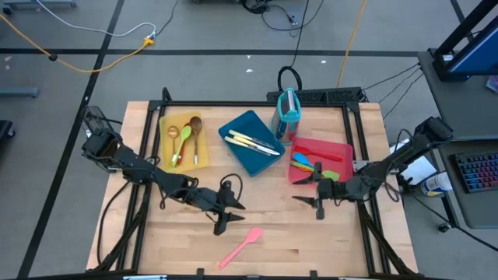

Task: Pick & Place Kitchen Items
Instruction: Put the pink spatula into the pink bin

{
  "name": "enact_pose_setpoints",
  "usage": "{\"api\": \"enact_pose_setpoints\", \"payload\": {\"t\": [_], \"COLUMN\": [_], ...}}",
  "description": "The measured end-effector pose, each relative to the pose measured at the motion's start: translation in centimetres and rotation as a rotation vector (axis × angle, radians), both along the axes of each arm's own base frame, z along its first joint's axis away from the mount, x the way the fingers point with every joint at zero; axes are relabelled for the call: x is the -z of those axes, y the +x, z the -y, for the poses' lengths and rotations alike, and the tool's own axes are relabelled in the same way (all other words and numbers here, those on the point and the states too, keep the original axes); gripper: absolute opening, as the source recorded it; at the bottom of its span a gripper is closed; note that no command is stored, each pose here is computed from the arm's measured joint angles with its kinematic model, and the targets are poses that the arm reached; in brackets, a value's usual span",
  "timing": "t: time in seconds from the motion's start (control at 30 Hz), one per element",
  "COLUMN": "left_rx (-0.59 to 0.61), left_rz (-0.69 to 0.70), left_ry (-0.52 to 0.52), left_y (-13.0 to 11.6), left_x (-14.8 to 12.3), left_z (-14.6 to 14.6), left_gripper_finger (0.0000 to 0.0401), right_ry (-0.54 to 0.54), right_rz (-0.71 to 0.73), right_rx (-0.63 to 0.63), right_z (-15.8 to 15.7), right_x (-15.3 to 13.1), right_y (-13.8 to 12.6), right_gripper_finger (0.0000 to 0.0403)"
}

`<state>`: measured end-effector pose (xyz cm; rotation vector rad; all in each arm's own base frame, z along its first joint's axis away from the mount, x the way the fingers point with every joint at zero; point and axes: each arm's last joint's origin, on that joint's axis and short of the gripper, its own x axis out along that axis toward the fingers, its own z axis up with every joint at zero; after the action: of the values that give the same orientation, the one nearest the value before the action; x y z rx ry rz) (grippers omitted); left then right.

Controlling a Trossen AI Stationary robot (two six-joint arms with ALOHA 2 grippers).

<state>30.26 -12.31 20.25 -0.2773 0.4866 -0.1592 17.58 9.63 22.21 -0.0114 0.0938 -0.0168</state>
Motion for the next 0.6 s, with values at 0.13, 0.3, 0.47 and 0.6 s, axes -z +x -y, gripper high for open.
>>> {"api": "enact_pose_setpoints", "payload": {"t": [0.13,0.3,0.47,0.6], "left_rx": [0.036,0.064,0.025,0.007], "left_rz": [-0.005,-0.009,0.001,0.007], "left_ry": [-0.018,-0.034,-0.03,-0.036], "left_y": [-0.6,-1.4,-2.1,-2.8], "left_x": [0.0,0.0,0.0,0.0], "left_z": [1.4,2.9,4.2,5.2], "left_gripper_finger": [0.0175,0.0175,0.0175,0.0175], "right_ry": [0.013,0.057,0.093,0.117], "right_rz": [-0.011,-0.033,-0.013,0.02], "right_rx": [0.0,0.0,-0.058,-0.096], "right_z": [-0.7,-1.4,-2.1,-2.6], "right_x": [1.1,2.6,3.5,4.0], "right_y": [1.1,2.1,3.0,3.5], "right_gripper_finger": [0.0211,0.0209,0.0202,0.0202]}}
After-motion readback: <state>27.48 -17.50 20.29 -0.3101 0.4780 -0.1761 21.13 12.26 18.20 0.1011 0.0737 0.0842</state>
